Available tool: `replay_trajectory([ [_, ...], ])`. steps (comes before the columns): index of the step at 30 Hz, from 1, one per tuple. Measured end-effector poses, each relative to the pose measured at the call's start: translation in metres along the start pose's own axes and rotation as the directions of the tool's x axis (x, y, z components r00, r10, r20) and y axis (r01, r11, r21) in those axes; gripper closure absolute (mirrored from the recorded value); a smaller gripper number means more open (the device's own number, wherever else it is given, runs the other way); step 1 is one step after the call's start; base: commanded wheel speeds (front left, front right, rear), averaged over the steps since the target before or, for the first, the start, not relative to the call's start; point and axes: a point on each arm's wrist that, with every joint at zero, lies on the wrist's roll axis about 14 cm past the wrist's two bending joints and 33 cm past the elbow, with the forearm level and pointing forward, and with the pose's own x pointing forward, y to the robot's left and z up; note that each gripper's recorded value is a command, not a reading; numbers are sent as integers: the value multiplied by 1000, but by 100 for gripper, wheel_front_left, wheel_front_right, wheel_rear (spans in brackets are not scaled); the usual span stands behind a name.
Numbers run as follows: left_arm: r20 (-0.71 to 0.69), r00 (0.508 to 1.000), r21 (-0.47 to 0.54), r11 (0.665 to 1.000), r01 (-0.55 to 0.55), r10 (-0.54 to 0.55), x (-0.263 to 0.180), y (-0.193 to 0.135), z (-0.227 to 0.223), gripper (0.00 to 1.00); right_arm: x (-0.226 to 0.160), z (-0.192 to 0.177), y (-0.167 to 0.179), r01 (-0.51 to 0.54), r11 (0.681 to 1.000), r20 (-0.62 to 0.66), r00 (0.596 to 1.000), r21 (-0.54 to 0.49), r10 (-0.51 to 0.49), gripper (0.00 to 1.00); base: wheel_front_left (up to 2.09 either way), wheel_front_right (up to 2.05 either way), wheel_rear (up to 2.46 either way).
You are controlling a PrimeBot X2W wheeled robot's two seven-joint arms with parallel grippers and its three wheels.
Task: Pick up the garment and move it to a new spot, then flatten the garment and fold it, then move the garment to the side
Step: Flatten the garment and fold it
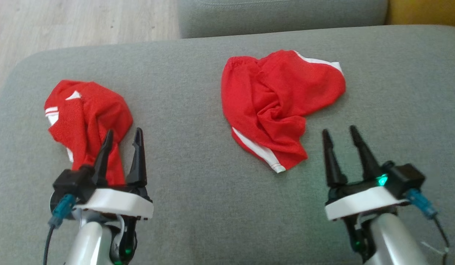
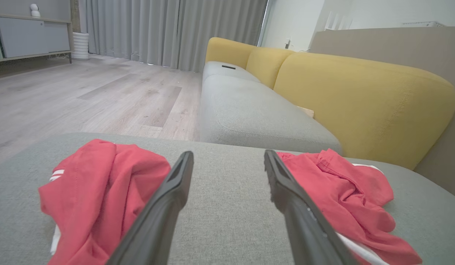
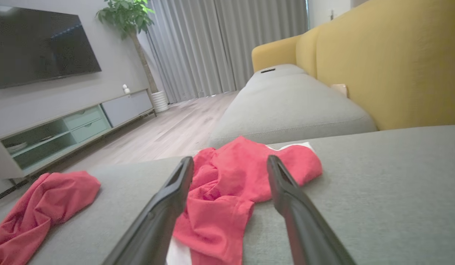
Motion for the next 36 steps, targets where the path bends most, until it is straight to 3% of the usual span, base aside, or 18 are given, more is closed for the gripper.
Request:
replay_trajectory([
  [6, -21, 1000, 13, 1000, -13, 13, -5, 8, -6, 0, -3, -47, 33, -110, 994, -149, 983, -12, 107, 0, 0, 0, 0],
  [11, -42, 999, 8, 999, -34, 34, -9, 14, -13, 0, -11, -93, 48, -176, 984, -317, 935, -21, 160, 0, 0, 0, 0],
  [17, -58, 996, -2, 998, -65, 64, -9, 22, -18, 0, 10, -114, 55, -243, 968, -393, 898, -62, 200, 0, 0, 0, 0],
  [20, -55, 995, -6, 996, -84, 83, -6, 27, -17, 0, 11, -134, 51, -251, 966, -480, 856, -67, 189, 0, 0, 0, 0],
  [21, -56, 995, -5, 996, -86, 86, -6, 28, -17, 0, 10, -138, 50, -254, 964, -496, 848, -71, 187, 27, 0, 0, 0],
  [22, -56, 995, -5, 996, -86, 86, -6, 28, -17, 0, 10, -138, 50, -254, 964, -496, 848, -71, 187, 100, 0, 0, 0],
  [25, -62, 994, -4, 996, -89, 89, -4, 28, -20, 0, 18, -135, 42, -261, 958, -490, 855, -123, 170, 100, 0, 0, 0],
  [29, -61, 996, -12, 998, -60, 59, 2, 18, -21, 0, 16, -129, 15, -189, 969, -472, 877, -157, 94, 100, 0, 0, 0],
  [33, -57, 998, -23, 1000, -17, 16, 9, 4, -21, 0, 5, -114, -32, -78, 973, -440, 897, -218, -26, 100, 0, 0, 0],
  [36, -51, 998, -31, 999, 21, -23, 14, -10, -20, 0, -13, -97, -80, 25, 958, -413, 899, -286, -146, 100, 0, 0, 0],
])
